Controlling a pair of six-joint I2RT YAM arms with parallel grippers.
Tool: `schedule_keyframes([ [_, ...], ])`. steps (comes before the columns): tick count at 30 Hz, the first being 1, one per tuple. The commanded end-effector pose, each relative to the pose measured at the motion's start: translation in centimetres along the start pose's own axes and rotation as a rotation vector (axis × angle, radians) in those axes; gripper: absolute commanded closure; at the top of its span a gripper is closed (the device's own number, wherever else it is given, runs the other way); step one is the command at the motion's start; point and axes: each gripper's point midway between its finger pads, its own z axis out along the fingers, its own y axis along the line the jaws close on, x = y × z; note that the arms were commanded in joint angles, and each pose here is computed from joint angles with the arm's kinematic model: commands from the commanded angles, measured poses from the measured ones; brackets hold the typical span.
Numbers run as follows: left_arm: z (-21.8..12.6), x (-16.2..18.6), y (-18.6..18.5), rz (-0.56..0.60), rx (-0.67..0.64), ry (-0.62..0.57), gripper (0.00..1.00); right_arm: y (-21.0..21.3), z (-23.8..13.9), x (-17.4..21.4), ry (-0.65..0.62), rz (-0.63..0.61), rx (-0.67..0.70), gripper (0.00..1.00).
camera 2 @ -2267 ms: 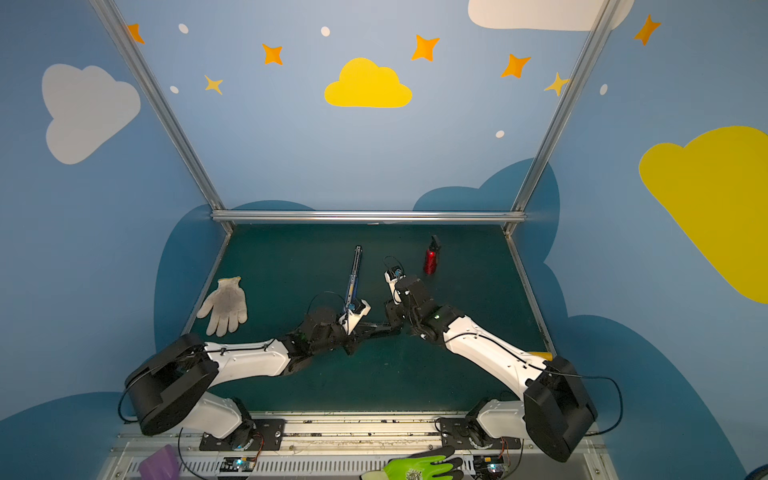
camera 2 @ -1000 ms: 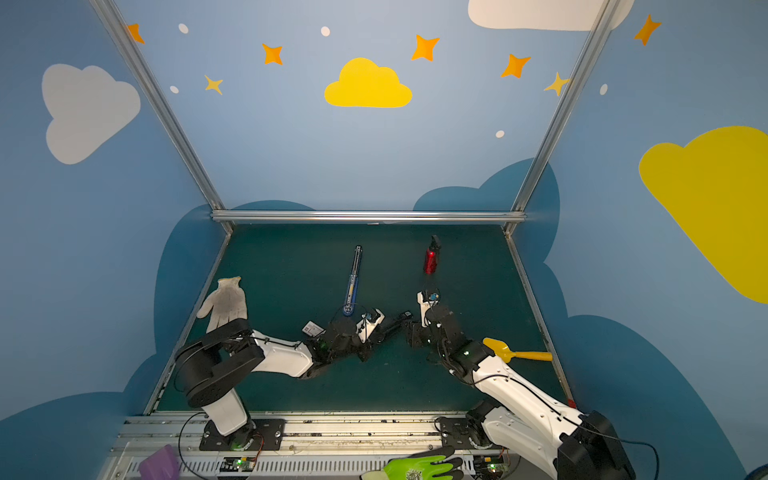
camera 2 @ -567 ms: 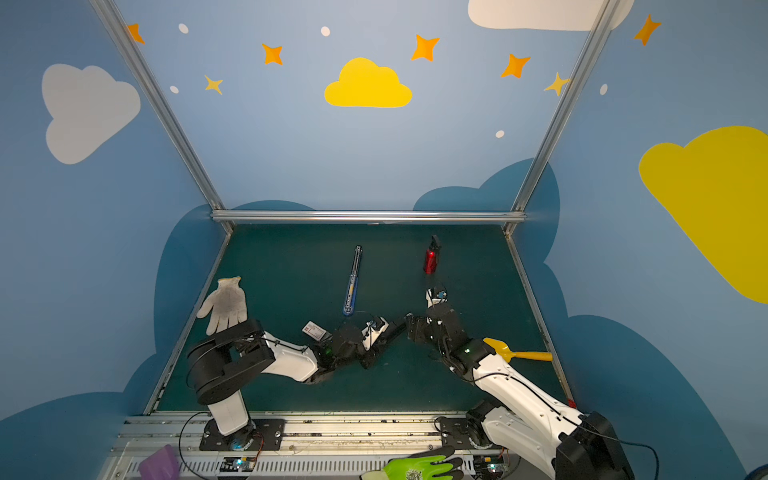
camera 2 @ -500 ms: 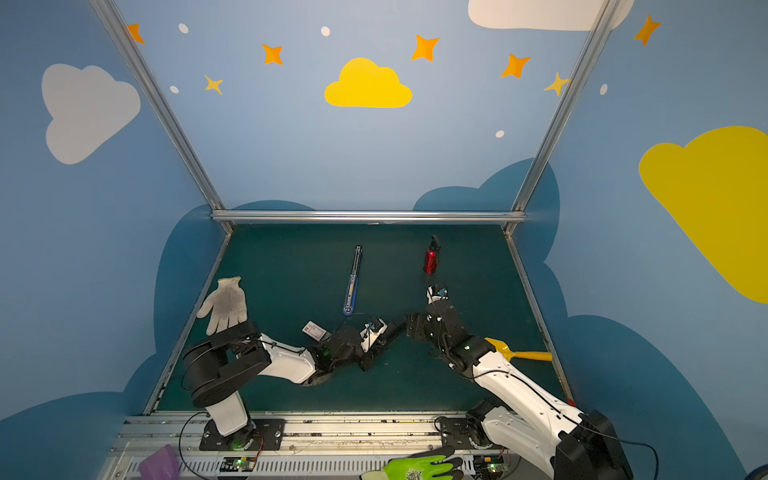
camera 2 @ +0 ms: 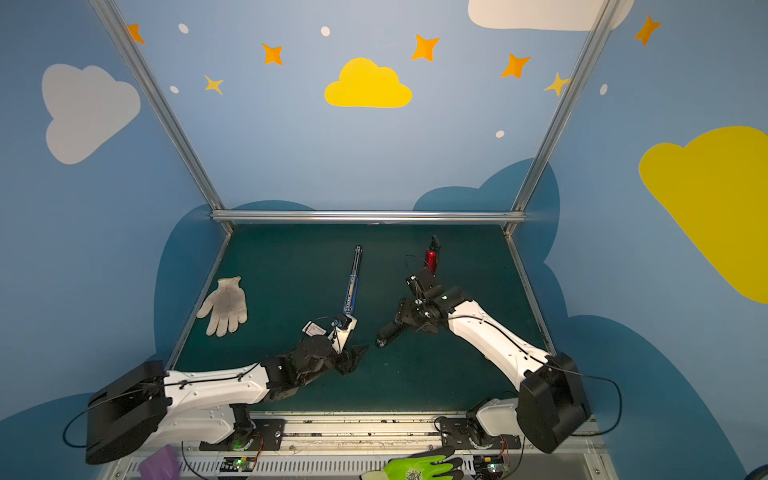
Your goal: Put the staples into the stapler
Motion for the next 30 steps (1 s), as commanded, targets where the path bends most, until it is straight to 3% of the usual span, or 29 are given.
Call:
schedule_keyframes([
  [1,-1.1,1.7,2.9,-0.103,-0.124,0.047,0.35,1.2,0.2,2.4,0.189,0.086,0.012,0.29],
  [10,-2.7,2.2,4.6,-0.149,-0.163,0.014,0.35,3.5,4.0,3.5,0.299,0.090,0.038,0.29],
  [16,-3.6,2.8,5.7,-0.194,-0.193,-0.013,0.35,3.9,6.0,4.0,0.336,0.095,0.057,0.35],
  [23,-4.4,3.0,6.9,-0.244,-0.216,-0.048,0.36,3.3,7.3,4.6,0.394,0.068,0.109,0.53],
  [30,-4.9,2.8,7.4,-0.269,-0.218,-0.076,0.36,0.2,7.2,5.0,0.427,-0.052,0.254,0.67],
])
